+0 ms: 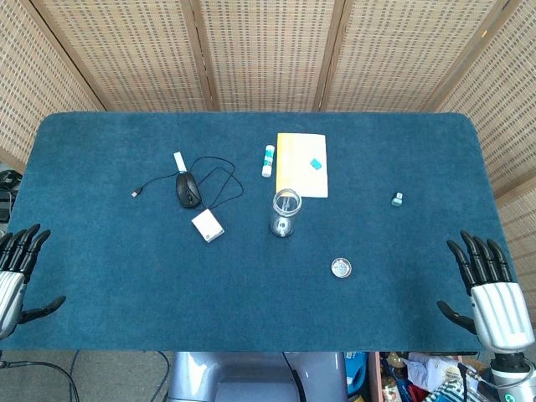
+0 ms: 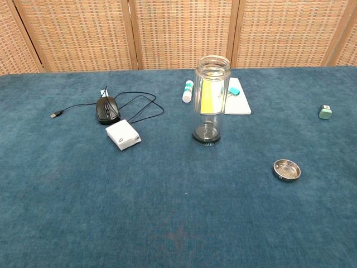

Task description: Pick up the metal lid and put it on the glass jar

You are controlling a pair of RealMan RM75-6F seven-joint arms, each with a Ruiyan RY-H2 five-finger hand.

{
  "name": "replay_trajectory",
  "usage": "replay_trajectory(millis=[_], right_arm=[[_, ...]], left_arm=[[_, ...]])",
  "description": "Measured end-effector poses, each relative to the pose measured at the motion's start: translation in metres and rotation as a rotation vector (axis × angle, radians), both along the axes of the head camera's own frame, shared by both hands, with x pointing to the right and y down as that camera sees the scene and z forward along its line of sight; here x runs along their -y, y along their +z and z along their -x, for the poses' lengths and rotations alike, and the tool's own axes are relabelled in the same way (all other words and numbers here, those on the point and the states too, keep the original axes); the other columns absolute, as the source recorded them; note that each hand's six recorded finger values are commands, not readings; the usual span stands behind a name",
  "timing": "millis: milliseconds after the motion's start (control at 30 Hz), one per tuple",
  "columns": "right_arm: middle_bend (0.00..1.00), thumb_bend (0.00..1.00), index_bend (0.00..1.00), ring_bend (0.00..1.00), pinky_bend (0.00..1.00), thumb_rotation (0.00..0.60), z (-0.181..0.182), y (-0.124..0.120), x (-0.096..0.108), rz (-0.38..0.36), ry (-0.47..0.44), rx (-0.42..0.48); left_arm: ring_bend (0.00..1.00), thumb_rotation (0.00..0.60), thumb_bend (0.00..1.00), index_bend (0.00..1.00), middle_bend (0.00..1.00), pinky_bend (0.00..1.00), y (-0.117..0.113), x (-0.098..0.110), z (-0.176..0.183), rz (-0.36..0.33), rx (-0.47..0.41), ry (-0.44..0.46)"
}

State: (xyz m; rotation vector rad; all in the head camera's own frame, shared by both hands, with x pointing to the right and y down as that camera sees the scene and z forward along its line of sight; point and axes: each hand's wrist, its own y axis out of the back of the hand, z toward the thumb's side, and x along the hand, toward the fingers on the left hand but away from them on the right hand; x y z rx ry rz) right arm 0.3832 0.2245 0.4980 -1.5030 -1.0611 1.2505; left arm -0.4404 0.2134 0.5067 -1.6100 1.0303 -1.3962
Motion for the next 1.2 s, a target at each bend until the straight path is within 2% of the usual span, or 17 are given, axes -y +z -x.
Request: replay_trajectory(millis=[233,333,500,567,667,800,900,1200], right_arm=[[0.00,0.00,0.03,0.00,0.00,0.600,0.003,0.003,0.000,0.019,-0.009,-0.003],[0.00,0.01,0.10,0.00,0.00,0.600,0.005,0.007,0.001,0.034,-0.019,0.001],[0.00,0.16,0.26,0.00,0.00,0.600,0.019,0.023,0.018,0.073,-0.096,0.019],[0.00,0.20,0.35,0.00,0.01,0.600,0.027,0.032,0.026,0.101,-0.131,0.037],[0.00,0.26,0.44,0.00,0.02,0.600,0.045,0.054,0.046,0.165,-0.182,0.079],[0.00,0.31,0.47,0.00,0.02,0.600,0.065,0.085,0.070,0.234,-0.206,0.106],[0.00,0.35,0.48,0.00,0.02,0.600,0.078,0.108,0.081,0.288,-0.184,0.129],[0.00,0.45,0.51,0.00,0.02,0.600,0.102,0.151,0.092,0.382,-0.147,0.081]], left_arm=[[0.00,0.600,0.00,0.00,0.00,0.00,0.002,0.001,0.001,0.006,0.002,-0.003],[0.00,0.600,0.00,0.00,0.00,0.00,0.001,0.002,0.001,0.000,0.000,-0.007],[0.00,0.600,0.00,0.00,0.00,0.00,0.004,0.005,0.001,0.005,0.002,-0.008],[0.00,0.600,0.00,0.00,0.00,0.00,0.005,0.006,0.001,0.008,0.004,-0.011],[0.00,0.600,0.00,0.00,0.00,0.00,0.007,0.007,0.003,0.013,0.007,-0.020],[0.00,0.600,0.00,0.00,0.00,0.00,0.009,0.008,0.004,0.020,0.013,-0.027],[0.00,0.600,0.00,0.00,0.00,0.00,0.011,0.009,0.005,0.023,0.017,-0.030],[0.00,0.600,0.00,0.00,0.00,0.00,0.013,0.012,0.009,0.032,0.017,-0.049]])
